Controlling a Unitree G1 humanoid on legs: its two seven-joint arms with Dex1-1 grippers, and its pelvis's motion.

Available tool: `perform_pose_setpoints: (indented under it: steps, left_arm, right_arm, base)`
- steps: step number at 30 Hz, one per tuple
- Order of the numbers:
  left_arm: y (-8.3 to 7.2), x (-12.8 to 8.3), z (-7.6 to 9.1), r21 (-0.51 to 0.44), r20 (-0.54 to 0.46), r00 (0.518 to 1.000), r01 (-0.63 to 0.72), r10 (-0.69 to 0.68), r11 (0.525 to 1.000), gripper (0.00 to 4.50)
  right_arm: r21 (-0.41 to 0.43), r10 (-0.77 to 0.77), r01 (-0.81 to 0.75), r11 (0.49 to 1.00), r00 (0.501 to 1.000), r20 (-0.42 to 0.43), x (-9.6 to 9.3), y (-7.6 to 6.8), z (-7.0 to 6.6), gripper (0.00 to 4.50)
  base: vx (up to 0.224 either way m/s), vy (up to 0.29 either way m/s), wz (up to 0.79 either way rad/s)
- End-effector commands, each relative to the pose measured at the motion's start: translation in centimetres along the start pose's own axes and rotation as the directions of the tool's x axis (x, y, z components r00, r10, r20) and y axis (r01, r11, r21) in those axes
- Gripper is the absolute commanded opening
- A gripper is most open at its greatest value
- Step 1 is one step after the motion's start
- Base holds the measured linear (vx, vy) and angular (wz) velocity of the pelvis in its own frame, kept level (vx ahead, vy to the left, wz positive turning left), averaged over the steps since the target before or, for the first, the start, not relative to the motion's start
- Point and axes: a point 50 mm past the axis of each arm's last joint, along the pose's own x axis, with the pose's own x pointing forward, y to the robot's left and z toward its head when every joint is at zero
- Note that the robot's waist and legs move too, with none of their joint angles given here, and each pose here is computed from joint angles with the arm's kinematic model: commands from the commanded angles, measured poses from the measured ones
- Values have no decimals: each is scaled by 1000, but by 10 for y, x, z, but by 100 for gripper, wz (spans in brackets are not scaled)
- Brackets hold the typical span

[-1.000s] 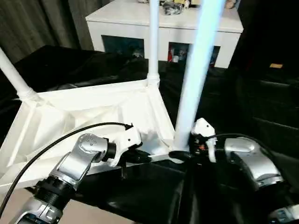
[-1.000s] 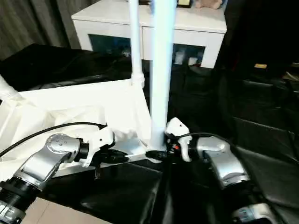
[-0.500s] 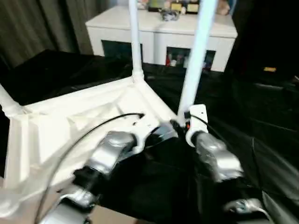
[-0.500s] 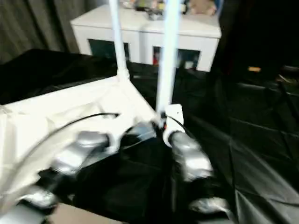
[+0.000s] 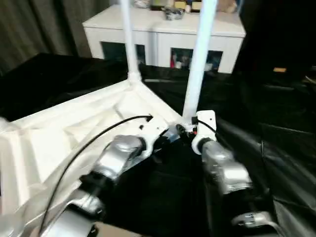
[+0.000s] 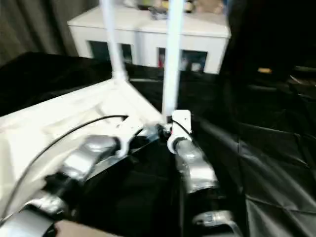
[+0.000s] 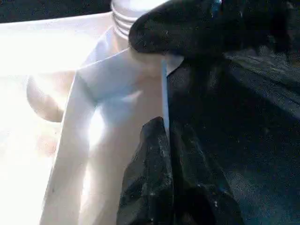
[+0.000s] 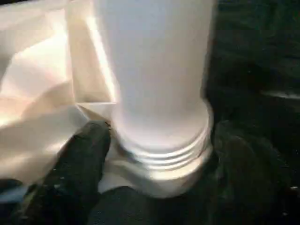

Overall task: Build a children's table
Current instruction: Rotate leg to tighten

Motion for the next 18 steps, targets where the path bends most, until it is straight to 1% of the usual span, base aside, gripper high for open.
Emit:
perform_pose_setpoints:
  steps: [1, 4, 6, 7, 9, 11, 12, 15, 16, 17, 18]
  left_arm:
    - [-10, -7, -31, -10, -117, 987, 112, -112, 994, 0]
    - [-17, -18, -35, 5, -133, 965, 229, -227, 973, 0]
    - [-20, -26, -36, 19, -137, 947, 296, -291, 955, 0]
    - [-21, -27, -36, 20, -139, 944, 304, -299, 952, 0]
    - [-23, -32, -34, 35, -123, 930, 352, -346, 935, 0]
    - [-26, -39, -31, 40, -105, 909, 409, -403, 912, 0]
    - [-27, -43, -30, 35, -106, 902, 424, -419, 905, 0]
    - [-25, -45, -31, 35, -113, 904, 419, -413, 907, 0]
    - [-24, -45, -31, 35, -115, 904, 417, -411, 908, 0]
    - [-24, -46, -31, 36, -117, 905, 415, -409, 909, 0]
    - [-23, -46, -32, 38, -119, 908, 408, -401, 912, 0]
  right_arm:
    - [-39, 136, -135, 990, 991, 2, -6, 1, 0, 384]
    - [-114, 279, -280, 953, 960, -31, -18, -8, -1, 384]
    - [-186, 365, -372, 909, 928, -71, -27, -12, -2, 384]
    - [-196, 380, -389, 900, 921, -79, -28, -13, -2, 384]
    - [-215, 442, -456, 864, 890, -111, -34, -14, -3, 384]
    - [-231, 533, -557, 798, 831, -159, -43, -14, -5, 384]
    - [-228, 594, -625, 747, 781, -194, -50, -13, -7, 384]
    - [-219, 620, -658, 720, 753, -222, -52, -13, -8, 384]
    - [-221, 621, -660, 718, 751, -227, -52, -13, -8, 384]
    - [-224, 620, -662, 716, 749, -234, -51, -13, -9, 368]
    - [-228, 615, -660, 716, 751, -242, -50, -14, -10, 368]
  base:
    - [64, -19, 1]
    - [68, -23, 1]
    - [29, -7, 1]
    - [0, 0, 0]
    - [0, 0, 0]
    - [0, 0, 0]
    - [0, 0, 0]
    - [0, 0, 0]
    - [0, 0, 0]
    - [0, 0, 0]
    - [0, 0, 0]
